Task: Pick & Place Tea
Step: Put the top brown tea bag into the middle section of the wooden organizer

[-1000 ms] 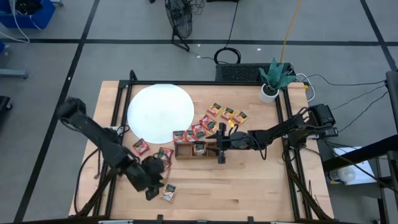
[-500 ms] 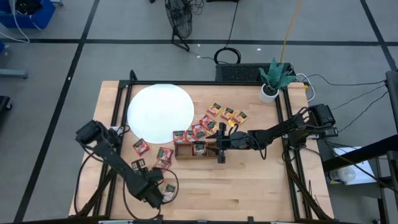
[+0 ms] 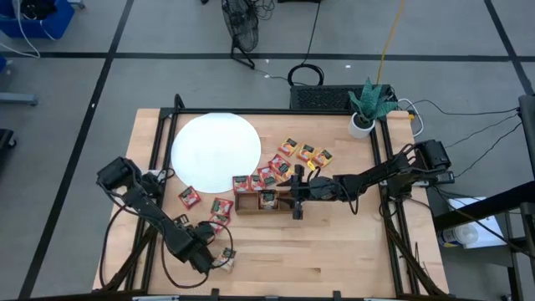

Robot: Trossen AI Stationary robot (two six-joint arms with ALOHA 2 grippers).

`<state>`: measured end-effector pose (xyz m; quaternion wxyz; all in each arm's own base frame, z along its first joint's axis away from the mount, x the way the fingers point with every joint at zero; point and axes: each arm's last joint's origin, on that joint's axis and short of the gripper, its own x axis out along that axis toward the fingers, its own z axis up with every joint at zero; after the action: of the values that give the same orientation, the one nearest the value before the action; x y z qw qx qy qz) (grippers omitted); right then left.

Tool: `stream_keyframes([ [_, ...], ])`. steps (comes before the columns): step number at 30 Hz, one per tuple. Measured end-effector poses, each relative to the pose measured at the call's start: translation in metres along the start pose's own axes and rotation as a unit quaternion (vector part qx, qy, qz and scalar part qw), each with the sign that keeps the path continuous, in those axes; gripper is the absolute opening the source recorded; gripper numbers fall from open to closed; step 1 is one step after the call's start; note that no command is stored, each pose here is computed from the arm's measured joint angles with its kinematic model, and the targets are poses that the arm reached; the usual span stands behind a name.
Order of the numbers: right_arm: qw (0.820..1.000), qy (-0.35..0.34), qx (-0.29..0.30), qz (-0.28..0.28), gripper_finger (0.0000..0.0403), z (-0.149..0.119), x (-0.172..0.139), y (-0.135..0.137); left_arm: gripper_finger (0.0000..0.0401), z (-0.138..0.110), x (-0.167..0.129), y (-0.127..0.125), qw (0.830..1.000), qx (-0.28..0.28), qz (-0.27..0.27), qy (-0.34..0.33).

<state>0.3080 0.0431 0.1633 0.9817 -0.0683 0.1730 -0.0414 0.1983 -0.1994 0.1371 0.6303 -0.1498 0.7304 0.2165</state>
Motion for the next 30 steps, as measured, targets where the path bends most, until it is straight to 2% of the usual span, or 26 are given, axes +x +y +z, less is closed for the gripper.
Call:
stream_keyframes([
  [6,1.000,0.004,-0.002,0.000,0.0199,-0.001,0.000,0.000,0.0170,-0.002,0.013,0.006,1.000,0.017,0.001,-0.019],
  [10,1.000,0.007,-0.003,0.000,0.0199,-0.001,0.000,0.000,0.0154,-0.003,0.016,0.008,0.999,0.026,-0.001,-0.029],
  [14,1.000,0.007,-0.004,0.000,0.0199,-0.002,0.000,0.000,0.0117,-0.004,0.017,0.005,0.998,0.053,-0.008,-0.041],
  [20,1.000,0.009,-0.004,0.001,0.0199,-0.002,0.000,0.000,0.0027,-0.003,0.017,0.004,0.997,0.058,-0.012,-0.053],
  [22,1.000,0.009,-0.004,0.001,0.0199,-0.002,0.000,0.000,0.0012,-0.003,0.015,0.003,0.997,0.062,-0.008,-0.052],
  [27,1.000,0.009,-0.002,0.001,0.0199,-0.002,0.000,0.000,0.0007,-0.001,-0.010,0.002,0.992,0.083,0.048,-0.079],
  [30,1.000,-0.004,0.018,0.001,0.0199,0.001,0.000,0.000,0.0006,0.003,-0.047,-0.002,0.983,0.095,0.062,-0.146],
])
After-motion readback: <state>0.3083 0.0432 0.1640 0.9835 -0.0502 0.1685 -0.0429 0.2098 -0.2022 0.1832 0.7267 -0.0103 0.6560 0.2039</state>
